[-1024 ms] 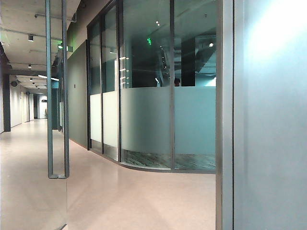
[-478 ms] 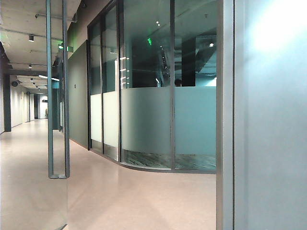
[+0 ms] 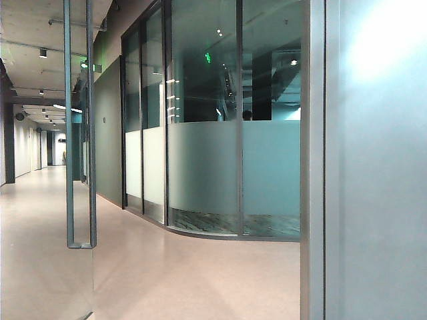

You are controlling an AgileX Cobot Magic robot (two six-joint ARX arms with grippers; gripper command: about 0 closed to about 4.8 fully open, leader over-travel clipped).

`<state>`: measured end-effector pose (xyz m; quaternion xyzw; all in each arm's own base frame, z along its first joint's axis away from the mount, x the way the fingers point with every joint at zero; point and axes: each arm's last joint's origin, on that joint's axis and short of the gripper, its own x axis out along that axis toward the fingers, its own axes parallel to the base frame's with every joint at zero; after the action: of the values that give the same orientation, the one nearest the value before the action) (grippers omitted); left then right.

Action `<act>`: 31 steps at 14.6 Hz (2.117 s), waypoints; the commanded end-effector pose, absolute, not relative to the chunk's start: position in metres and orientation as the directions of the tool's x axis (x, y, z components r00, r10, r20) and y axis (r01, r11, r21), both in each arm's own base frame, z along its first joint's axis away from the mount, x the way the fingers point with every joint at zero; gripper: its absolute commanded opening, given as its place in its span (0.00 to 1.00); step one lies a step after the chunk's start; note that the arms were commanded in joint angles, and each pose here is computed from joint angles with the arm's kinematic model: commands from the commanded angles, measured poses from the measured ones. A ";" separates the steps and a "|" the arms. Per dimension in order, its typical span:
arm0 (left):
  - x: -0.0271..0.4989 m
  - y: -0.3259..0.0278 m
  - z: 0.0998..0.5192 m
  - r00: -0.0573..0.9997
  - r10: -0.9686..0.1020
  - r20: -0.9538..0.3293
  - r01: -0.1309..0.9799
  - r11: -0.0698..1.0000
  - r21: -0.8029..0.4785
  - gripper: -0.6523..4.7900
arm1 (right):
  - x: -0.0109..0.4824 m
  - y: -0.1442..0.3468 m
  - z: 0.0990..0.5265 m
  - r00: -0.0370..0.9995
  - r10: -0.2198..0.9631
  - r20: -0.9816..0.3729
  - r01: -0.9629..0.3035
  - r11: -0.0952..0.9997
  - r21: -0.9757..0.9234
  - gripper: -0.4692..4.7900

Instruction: Raise the arm to find the leftmost switch on the wall and turn on the lights.

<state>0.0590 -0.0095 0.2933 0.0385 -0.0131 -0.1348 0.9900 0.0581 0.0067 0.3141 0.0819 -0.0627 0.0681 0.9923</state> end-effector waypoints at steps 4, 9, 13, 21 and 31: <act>0.045 -0.007 0.294 0.971 -0.222 0.088 0.215 0.973 0.085 0.11 | 0.052 0.006 0.313 0.983 0.124 0.139 -0.145 0.978 0.152 0.09; 0.045 -0.007 0.294 0.970 -0.225 0.088 0.218 0.972 0.086 0.11 | 0.051 0.006 0.313 0.983 0.123 0.139 -0.144 0.978 0.152 0.09; 0.045 -0.007 0.294 0.973 -0.217 0.081 0.209 0.973 0.102 0.11 | 0.051 0.006 0.313 0.983 0.123 0.140 -0.144 0.978 0.152 0.09; 0.075 -0.001 0.222 0.999 0.041 -0.024 -0.042 0.997 -0.062 0.11 | 0.050 0.006 0.313 0.982 0.123 0.144 -0.145 0.978 0.152 0.09; 0.097 -0.006 0.167 0.996 -0.084 0.016 0.086 0.987 -0.139 0.11 | 0.050 0.006 0.313 0.982 0.123 0.146 -0.145 0.978 0.152 0.09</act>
<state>0.0973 -0.0062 0.1670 -0.0682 -0.0044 -0.0410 0.9968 0.0503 0.0059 0.3112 0.0819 -0.0612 0.0678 0.9924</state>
